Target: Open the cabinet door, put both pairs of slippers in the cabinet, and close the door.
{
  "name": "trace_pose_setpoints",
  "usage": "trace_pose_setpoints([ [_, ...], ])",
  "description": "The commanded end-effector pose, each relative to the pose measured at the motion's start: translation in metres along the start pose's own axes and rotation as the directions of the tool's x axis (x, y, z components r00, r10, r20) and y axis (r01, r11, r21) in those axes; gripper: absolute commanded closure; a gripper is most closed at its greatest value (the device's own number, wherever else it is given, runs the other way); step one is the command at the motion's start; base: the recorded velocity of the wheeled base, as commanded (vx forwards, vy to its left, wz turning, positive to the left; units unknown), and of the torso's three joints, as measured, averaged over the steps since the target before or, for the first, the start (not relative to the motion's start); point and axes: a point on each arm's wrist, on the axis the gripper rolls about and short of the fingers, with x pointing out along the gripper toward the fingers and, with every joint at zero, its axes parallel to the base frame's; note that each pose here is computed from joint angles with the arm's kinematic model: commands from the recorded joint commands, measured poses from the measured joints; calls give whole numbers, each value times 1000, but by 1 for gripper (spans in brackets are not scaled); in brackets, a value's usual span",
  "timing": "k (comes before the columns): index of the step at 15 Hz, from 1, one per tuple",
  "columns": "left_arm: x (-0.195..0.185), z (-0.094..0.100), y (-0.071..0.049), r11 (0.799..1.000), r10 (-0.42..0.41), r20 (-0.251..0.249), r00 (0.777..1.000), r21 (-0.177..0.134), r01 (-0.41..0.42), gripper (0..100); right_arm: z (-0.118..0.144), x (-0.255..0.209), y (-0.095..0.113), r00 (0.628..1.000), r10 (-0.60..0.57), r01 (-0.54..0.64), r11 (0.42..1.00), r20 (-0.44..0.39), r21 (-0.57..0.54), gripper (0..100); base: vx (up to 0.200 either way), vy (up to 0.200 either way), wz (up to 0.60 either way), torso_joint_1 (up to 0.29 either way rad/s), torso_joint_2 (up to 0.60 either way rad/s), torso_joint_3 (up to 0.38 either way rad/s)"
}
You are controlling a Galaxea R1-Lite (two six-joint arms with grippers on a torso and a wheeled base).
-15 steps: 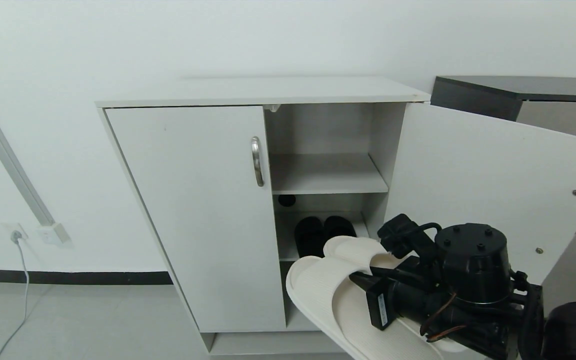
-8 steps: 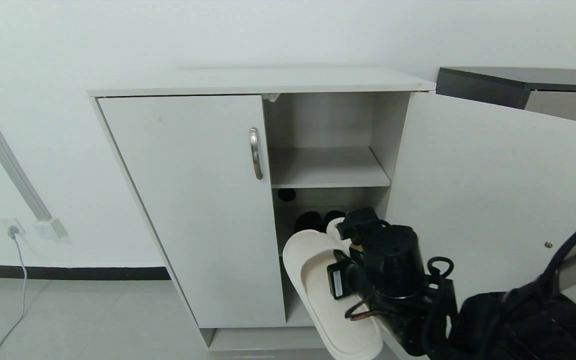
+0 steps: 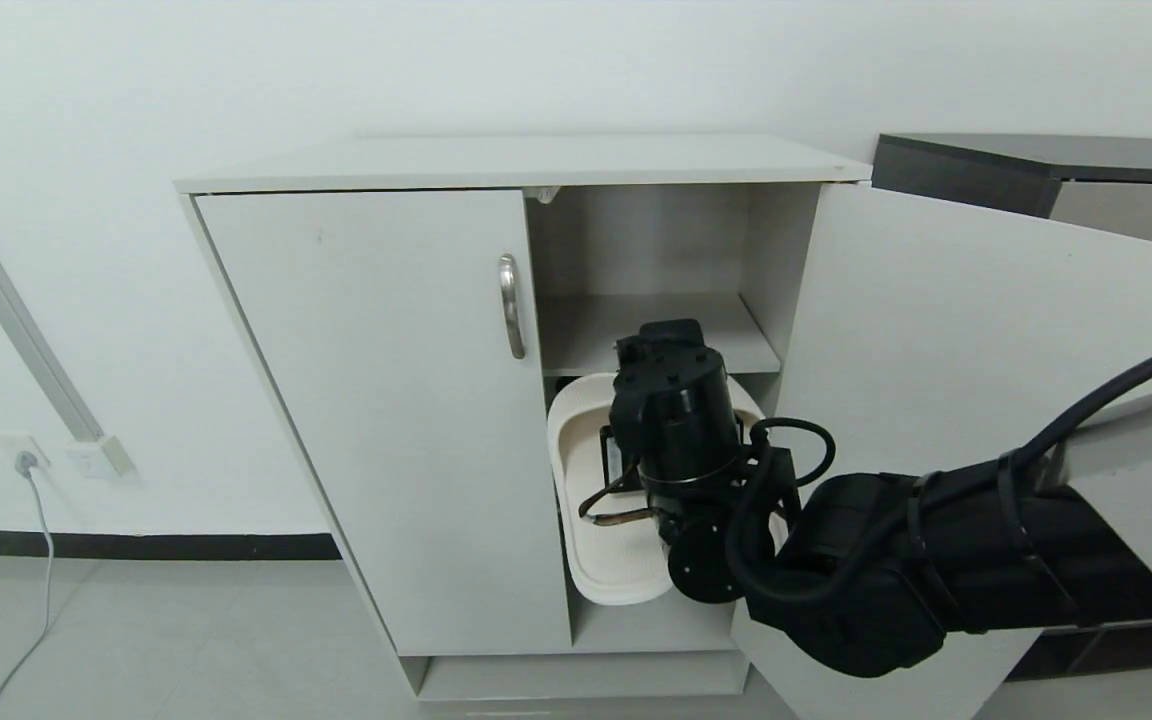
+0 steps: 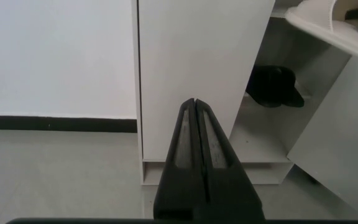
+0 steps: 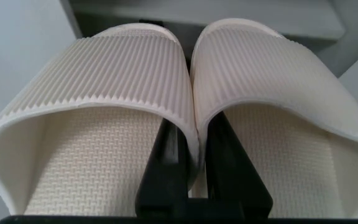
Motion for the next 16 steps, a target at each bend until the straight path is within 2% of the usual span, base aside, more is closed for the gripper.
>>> trace_pose_setpoints([
  [1,0,0,0,1000,1,-1,1000,-1,-1,100,16,-3,-2,999,-4,3,1000,33,13,100,0,0,0,0,0,0],
  [6,0,0,0,1000,4,-1,1000,-2,-4,100,19,8,-18,998,-52,53,999,32,-8,100,0,0,0,0,0,0],
  [11,0,0,0,1000,4,0,1000,-2,-4,100,17,9,-20,998,-57,58,998,30,-7,100,0,0,0,0,0,0],
  [16,0,0,0,1000,4,-1,1000,-2,-4,100,18,8,-21,998,-57,57,998,31,-4,100,200,0,0,4,2,2],
])
